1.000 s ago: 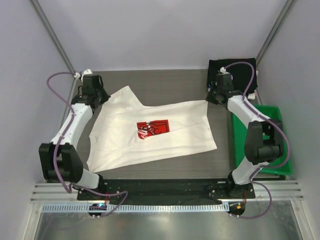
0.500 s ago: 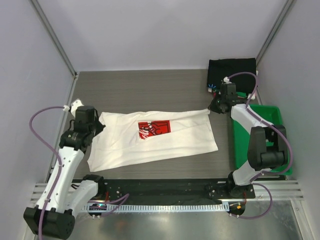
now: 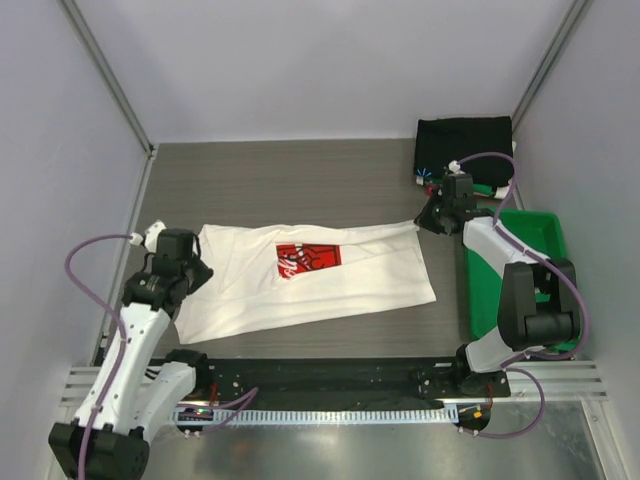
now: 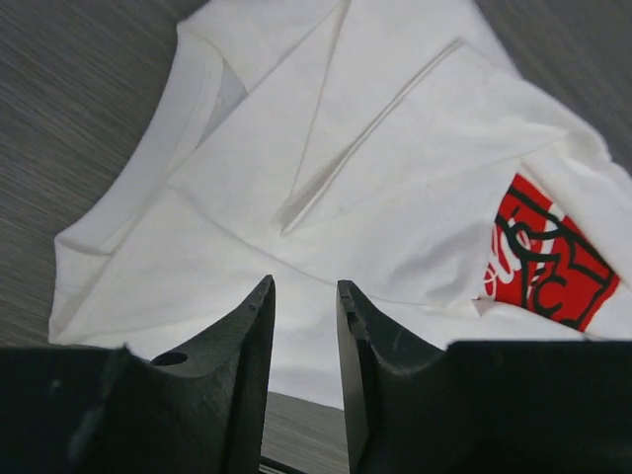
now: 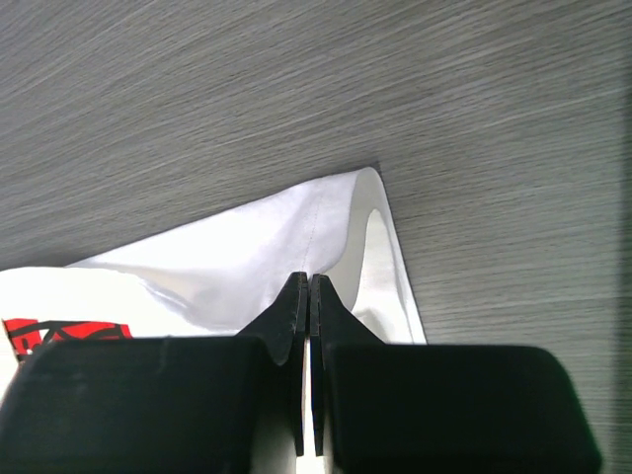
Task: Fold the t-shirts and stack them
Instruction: Fold the tshirt
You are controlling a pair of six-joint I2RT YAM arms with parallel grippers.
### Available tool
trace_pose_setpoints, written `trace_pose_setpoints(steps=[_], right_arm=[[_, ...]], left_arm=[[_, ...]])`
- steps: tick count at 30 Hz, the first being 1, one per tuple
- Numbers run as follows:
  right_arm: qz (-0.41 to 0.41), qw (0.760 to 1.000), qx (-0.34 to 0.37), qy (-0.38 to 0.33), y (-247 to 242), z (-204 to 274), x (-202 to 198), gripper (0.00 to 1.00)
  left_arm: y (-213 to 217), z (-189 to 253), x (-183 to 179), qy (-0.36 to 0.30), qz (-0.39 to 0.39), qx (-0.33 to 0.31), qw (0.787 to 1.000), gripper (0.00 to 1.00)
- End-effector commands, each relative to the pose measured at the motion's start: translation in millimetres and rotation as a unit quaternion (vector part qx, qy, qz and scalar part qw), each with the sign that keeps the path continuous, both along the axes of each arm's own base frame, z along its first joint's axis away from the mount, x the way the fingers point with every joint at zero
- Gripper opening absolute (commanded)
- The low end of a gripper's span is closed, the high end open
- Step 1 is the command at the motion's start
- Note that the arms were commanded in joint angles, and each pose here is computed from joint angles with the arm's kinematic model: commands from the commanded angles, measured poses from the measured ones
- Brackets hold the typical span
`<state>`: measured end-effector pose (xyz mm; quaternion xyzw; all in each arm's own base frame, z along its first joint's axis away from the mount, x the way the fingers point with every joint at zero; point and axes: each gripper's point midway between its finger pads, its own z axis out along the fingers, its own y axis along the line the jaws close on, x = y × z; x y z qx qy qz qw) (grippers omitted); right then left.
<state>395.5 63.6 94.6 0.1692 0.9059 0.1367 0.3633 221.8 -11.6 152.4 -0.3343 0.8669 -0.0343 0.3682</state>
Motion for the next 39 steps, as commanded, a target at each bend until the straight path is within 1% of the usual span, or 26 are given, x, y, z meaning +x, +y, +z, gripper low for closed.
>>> trace_pose_setpoints(steps=[1,2,3,4,5,6,8,13,15,24,27,28,31,36,39], right_arm=[[0.000,0.999,0.022,-0.042,5,23,7,0.01],[0.003,0.999,0.023,-0.043,6,24,7,0.01],[0.002,0.999,0.023,-0.045,6,26,7,0.01],[0.005,0.999,0.024,-0.046,7,27,7,0.01],[0.005,0.999,0.025,-0.046,7,27,6,0.01],[0.006,0.999,0.025,-0.047,7,28,7,0.01],[0.008,0.999,0.025,-0.047,8,28,7,0.01],[0.011,0.998,0.024,-0.049,8,29,9,0.01],[0.013,0.998,0.021,-0.050,8,29,10,0.01],[0.013,0.999,0.015,-0.050,6,28,15,0.01],[0.014,0.999,0.013,-0.048,6,26,15,0.01],[0.014,0.999,0.012,-0.046,6,25,14,0.01],[0.013,0.999,0.011,-0.044,5,23,13,0.01],[0.014,0.999,0.007,-0.042,4,21,12,0.01],[0.014,0.999,0.006,-0.040,4,19,11,0.01]], left_arm=[[-18,-30,19,0.031,-0.020,-0.031,0.999,0.34],[-23,-36,25,0.033,-0.027,-0.040,0.998,0.37],[-25,-51,25,0.059,-0.029,-0.042,0.997,0.39],[-27,-58,26,0.068,-0.029,-0.044,0.996,0.41],[-28,-61,31,0.065,-0.028,-0.047,0.996,0.43],[-28,-71,29,0.079,-0.025,-0.046,0.996,0.44],[-27,-76,33,0.077,-0.022,-0.044,0.996,0.47],[-26,-100,30,0.106,-0.021,-0.036,0.993,0.47],[-26,-103,33,0.101,-0.025,-0.035,0.994,0.46],[-21,-116,39,0.114,-0.028,-0.014,0.993,0.42],[-20,-117,42,0.110,-0.028,-0.008,0.993,0.39],[-19,-117,42,0.110,-0.027,-0.005,0.994,0.36],[-14,-117,45,0.106,-0.024,0.007,0.994,0.34],[-14,-122,45,0.111,-0.025,0.008,0.993,0.30],[-16,-124,46,0.113,-0.031,0.005,0.993,0.26]])
